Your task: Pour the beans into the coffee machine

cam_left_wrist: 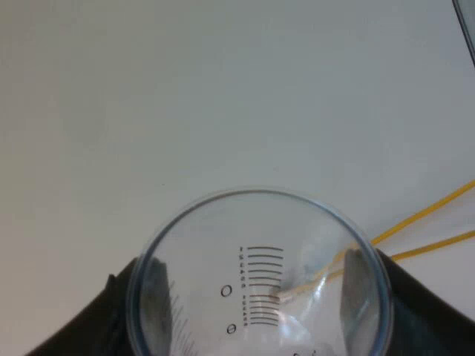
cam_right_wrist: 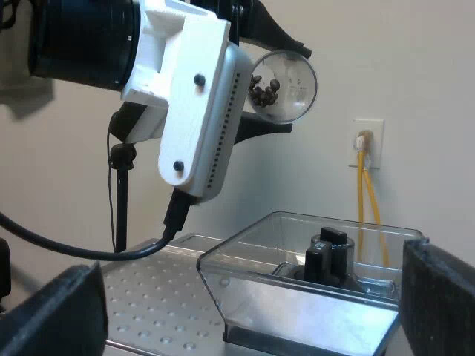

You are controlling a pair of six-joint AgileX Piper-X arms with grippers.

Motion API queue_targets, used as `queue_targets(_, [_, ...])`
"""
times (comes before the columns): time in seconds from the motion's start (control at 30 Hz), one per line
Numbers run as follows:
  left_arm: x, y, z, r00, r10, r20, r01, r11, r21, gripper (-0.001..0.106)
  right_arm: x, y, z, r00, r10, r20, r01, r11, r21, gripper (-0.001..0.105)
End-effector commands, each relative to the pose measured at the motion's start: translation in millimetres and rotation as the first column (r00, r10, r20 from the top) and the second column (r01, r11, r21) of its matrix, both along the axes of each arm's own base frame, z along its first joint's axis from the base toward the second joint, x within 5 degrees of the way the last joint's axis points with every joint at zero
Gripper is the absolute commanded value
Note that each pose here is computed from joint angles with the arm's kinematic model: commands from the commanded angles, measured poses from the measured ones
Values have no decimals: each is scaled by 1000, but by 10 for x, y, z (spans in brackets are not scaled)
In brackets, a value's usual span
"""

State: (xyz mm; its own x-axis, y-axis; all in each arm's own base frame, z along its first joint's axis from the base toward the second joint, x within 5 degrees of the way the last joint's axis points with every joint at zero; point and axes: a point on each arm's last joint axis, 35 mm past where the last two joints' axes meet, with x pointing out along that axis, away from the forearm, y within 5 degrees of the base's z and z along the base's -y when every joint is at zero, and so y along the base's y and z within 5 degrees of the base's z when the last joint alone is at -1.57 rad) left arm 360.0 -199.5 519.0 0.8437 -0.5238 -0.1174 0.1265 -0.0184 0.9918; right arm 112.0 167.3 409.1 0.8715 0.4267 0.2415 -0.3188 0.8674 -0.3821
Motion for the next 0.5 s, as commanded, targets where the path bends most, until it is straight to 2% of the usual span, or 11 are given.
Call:
queue_targets(0.03, [-33,-16,65,999,-14,42,13,1000,10,5,-19,-27,68,1000,3,16,-4,1000,25,81])
queue_targets(0.1, [-33,-16,65,999,-14,44,14,1000,15,5,-19,-27,68,1000,3,16,-4,1000,25,81])
queue_targets(0.27, [-34,-17,66,994,-34,102,23,994,109,5,-19,-27,68,1000,3,16,-4,1000,25,81])
queue_targets(0.5, [-34,-18,66,990,-50,135,27,986,165,5,-19,-27,68,1000,3,16,-4,1000,25,81])
